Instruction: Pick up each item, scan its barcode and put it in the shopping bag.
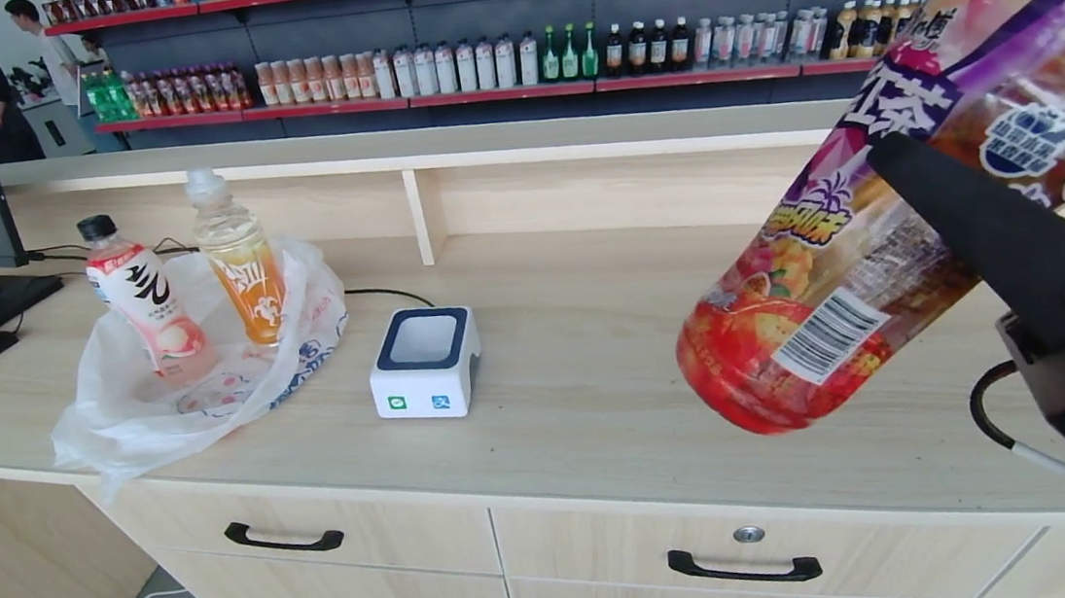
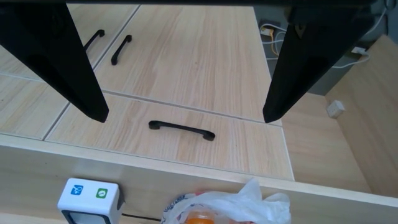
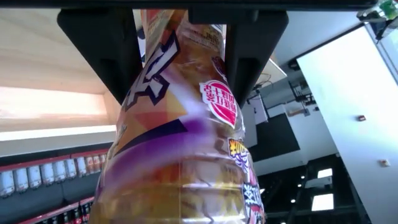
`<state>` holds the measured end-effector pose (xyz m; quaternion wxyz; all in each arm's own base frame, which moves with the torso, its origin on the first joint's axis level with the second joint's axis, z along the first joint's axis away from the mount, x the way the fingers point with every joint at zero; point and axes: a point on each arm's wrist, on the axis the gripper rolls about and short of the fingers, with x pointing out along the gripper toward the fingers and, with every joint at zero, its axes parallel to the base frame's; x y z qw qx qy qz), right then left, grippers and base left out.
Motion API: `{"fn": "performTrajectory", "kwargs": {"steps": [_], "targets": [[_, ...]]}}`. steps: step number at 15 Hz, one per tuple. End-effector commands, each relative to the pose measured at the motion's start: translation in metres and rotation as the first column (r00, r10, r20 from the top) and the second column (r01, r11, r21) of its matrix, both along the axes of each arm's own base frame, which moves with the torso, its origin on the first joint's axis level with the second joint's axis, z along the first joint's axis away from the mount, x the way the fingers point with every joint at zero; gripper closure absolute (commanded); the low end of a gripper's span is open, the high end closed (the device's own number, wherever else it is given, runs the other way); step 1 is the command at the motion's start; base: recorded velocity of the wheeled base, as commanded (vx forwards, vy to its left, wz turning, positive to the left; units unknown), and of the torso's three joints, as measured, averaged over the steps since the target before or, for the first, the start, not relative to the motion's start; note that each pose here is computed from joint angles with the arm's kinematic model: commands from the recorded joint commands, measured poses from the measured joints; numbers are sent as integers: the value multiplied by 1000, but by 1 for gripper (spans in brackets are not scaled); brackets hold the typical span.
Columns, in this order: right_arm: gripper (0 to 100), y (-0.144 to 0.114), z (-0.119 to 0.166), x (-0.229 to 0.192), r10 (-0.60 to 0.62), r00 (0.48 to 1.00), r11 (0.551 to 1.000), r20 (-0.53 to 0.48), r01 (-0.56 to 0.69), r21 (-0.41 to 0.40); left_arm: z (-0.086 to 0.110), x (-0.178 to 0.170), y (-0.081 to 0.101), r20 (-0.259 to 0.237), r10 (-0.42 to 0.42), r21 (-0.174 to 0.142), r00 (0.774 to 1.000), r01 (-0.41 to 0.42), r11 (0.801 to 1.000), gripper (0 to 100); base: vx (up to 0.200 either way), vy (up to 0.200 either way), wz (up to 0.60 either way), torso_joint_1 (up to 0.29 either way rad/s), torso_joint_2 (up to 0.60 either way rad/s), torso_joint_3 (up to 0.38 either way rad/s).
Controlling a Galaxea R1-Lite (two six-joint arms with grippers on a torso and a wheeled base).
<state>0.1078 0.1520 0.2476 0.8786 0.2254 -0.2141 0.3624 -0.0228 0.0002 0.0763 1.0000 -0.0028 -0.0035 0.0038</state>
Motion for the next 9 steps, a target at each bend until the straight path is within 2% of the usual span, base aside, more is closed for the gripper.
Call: {"fn": "performTrajectory", "kwargs": {"steps": [1,4,9], "targets": [[100,10,-1,-3,44,999,999,-4,-44,-7,0,0,0,1,2,-1,1000,-2,1000,0,0,0,0,0,0,0],[100,20,0,-11,120,993,993,5,-120,-15,0,0,0,-1,2,-1,1000,-2,1000,0,0,0,0,0,0,0],[100,27,8,-11,134,991,991,21,-134,10,0,0,0,-1,2,-1,1000,-2,1000,0,0,0,0,0,0,0]]}}
